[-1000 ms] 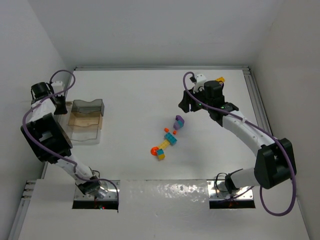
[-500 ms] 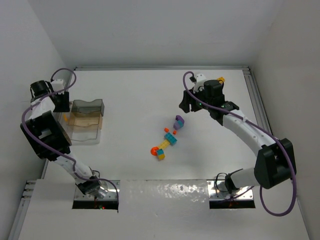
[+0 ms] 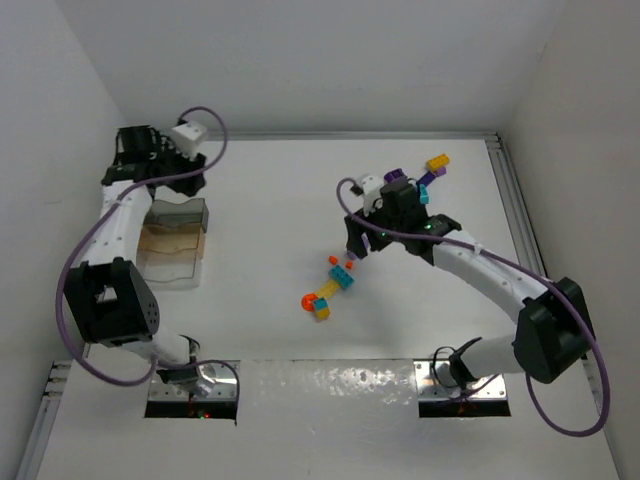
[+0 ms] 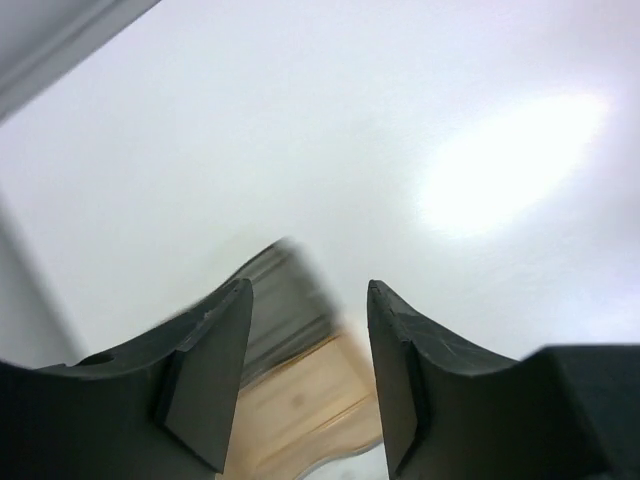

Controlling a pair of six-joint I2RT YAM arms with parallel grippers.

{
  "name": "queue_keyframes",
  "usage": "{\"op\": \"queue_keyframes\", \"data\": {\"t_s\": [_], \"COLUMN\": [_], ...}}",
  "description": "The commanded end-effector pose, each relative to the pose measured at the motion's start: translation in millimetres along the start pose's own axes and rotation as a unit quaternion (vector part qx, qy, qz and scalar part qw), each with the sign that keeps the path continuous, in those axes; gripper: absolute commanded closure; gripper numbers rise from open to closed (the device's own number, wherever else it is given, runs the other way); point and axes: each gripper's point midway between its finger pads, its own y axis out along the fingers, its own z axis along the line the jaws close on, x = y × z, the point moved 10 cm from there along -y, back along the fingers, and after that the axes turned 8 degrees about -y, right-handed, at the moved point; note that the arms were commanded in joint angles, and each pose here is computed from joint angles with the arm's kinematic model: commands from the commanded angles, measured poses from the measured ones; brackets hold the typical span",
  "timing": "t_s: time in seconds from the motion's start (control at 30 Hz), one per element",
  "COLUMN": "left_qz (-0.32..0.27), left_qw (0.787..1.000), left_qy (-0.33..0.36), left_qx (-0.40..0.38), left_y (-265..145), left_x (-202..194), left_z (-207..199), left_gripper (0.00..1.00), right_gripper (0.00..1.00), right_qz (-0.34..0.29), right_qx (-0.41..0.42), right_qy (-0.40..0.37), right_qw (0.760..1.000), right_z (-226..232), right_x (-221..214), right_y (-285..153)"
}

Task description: Sort the legos into containers by color

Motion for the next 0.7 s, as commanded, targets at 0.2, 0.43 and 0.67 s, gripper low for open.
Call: {"op": "queue_keyframes", "data": {"t_s": [0.2, 0.43, 0.67], "left_qz": [0.040, 0.009, -0.003], "left_qw": [0.962, 0.983, 0.989], "left_qy": [0.105, 0.050, -0.018], "left_qx": [-0.248, -0.178, -0.144], "left_y": [-0.8, -7.9, -8.8], "left_x": [-18.8, -9.7, -4.0], "left_z": [-121.0, -121.2, -121.6], "left_gripper": [0.53, 0.52, 0.52], "right_gripper": [0.35, 0.28, 0.27], "right_qz": [0.104, 0.047, 0.047], "right_qx": [0.127, 0.126, 0.020], "right_qy": [-0.171, -0.099, -0.016], "right_qw": [0.971, 0.986, 0.999], "right_z": [79.0, 144.7, 161.4], "right_x": [-47.9, -56.4, -79.5], "right_y": [15.6, 16.5, 31.5]}}
